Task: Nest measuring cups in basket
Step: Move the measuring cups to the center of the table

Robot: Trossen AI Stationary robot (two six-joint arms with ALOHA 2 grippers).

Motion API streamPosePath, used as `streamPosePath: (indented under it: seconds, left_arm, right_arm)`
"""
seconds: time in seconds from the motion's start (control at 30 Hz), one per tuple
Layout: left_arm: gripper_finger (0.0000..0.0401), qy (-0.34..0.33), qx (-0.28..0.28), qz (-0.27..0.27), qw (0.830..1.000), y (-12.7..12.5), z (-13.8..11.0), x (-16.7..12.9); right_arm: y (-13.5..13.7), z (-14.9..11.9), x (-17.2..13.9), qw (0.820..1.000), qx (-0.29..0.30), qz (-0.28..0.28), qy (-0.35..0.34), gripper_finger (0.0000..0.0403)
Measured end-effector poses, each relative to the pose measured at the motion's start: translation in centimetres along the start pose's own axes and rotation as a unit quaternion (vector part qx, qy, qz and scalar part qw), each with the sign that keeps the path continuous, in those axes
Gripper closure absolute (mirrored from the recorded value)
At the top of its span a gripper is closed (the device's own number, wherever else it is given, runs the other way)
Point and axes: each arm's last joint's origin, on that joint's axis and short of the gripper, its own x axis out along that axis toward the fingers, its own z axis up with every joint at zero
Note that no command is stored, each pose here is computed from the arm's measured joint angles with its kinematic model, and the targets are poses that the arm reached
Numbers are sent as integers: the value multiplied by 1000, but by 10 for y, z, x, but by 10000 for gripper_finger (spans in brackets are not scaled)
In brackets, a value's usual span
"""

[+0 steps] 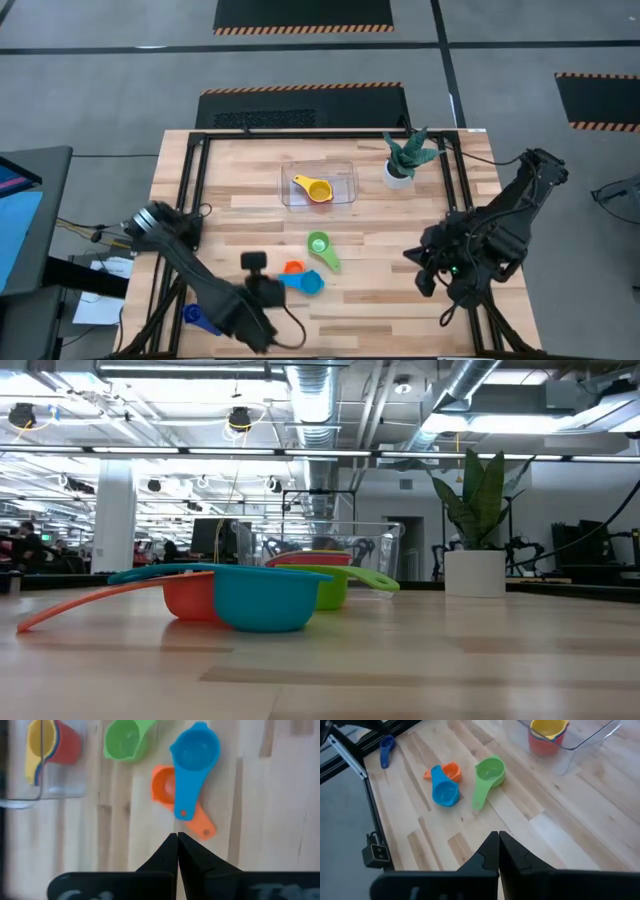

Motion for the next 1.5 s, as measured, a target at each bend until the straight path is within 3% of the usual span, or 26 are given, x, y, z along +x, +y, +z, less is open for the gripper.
streamPosePath:
  seconds: [0.2, 0.43, 0.63, 0.87, 0.97, 1.1, 1.13, 1.2, 1.33, 1.5]
  left_arm:
    - [401, -112, -84, -103, 985, 37, -30, 13]
    - [401, -254, -171, -176, 935, 87, -63, 13]
    - [401, -335, -198, -204, 898, 114, -78, 16]
    - [401, -408, -185, -230, 864, 125, -69, 25]
    - [401, -451, -167, -259, 837, 133, -58, 22]
    - [401, -545, -156, -278, 776, 149, -44, 7]
    - [401, -560, -153, -274, 767, 152, -42, 6]
    - [401, -572, -150, -259, 764, 158, -40, 6]
    - [401, -561, -163, -243, 775, 168, -37, 14]
    - [401, -517, -201, -213, 804, 179, -37, 29]
  right_arm:
    - [-3, 4, 3, 1000, 2, -17, -13, 388]
    - [-6, 12, 10, 999, 19, -35, -20, 382]
    - [-10, 20, 18, 998, 31, -54, -27, 380]
    - [-14, 28, 26, 997, 7, -76, -31, 379]
    - [-16, 33, 30, 996, -9, -88, -32, 379]
    - [-20, 39, 35, 994, -25, -101, -34, 384]
    - [-21, 40, 36, 993, -34, -105, -35, 389]
    - [-22, 43, 39, 991, -58, -115, -37, 396]
    - [-26, 48, 43, 985, -86, -138, -50, 398]
    - [-32, 56, 49, 981, -106, -159, -47, 398]
